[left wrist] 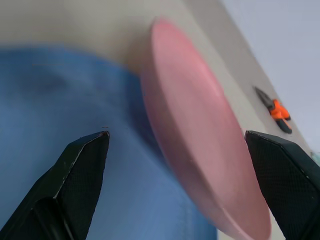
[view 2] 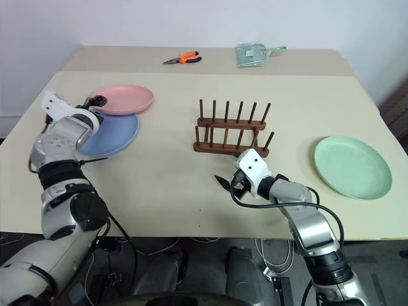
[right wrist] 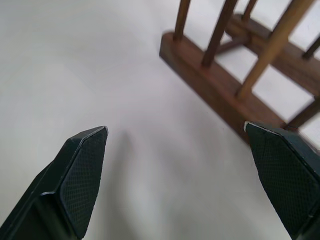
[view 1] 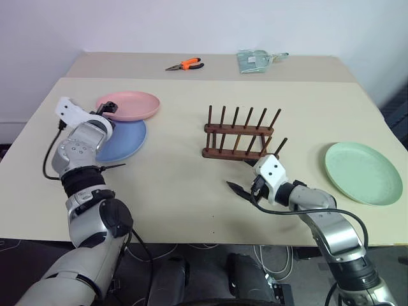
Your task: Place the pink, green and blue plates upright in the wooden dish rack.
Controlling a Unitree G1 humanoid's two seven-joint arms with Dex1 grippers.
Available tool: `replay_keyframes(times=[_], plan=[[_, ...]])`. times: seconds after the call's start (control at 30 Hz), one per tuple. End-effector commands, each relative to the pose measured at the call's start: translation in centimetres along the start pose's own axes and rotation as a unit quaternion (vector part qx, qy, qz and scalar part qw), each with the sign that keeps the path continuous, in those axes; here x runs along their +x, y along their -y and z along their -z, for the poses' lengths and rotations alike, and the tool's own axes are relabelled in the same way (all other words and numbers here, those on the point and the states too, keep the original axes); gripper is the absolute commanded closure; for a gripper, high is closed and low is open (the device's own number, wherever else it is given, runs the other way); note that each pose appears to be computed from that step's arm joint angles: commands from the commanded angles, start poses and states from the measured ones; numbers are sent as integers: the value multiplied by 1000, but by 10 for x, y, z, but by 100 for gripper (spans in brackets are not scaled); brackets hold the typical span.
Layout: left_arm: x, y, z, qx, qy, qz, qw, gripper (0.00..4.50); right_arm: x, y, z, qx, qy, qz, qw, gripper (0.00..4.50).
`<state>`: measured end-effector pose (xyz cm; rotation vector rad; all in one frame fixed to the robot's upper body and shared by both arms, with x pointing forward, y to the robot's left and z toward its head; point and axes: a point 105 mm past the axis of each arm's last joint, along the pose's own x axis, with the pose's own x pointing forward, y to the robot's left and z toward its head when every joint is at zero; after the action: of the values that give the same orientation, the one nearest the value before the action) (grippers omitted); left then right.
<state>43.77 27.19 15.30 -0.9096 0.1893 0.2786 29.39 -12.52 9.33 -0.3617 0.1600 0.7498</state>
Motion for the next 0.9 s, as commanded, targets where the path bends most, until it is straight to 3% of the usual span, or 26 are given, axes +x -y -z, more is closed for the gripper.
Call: replay_keyframes(times=[0.03,0.2,0.4,0.57,0.63,0.73,0.9], plan=[[6,8,-7,-21,15,19,999,126,-15,6,-18,-12,24,10,1000,0],[6,34,-1,-9,13,101,995,377,-37,12,-29,-14,25,20,999,0],[-21,90,4,70,49,242,967,377,-49,17,-71,-90,59,41,993,0],[-68,145,38,168,43,352,920,377,-29,25,-127,-155,125,59,978,0],[-84,160,50,178,35,381,907,377,-16,25,-134,-206,115,61,970,0],[-111,185,67,183,20,428,885,377,6,30,-144,-364,101,105,920,0],[-125,194,75,189,15,438,879,377,23,26,-146,-399,123,113,902,0]])
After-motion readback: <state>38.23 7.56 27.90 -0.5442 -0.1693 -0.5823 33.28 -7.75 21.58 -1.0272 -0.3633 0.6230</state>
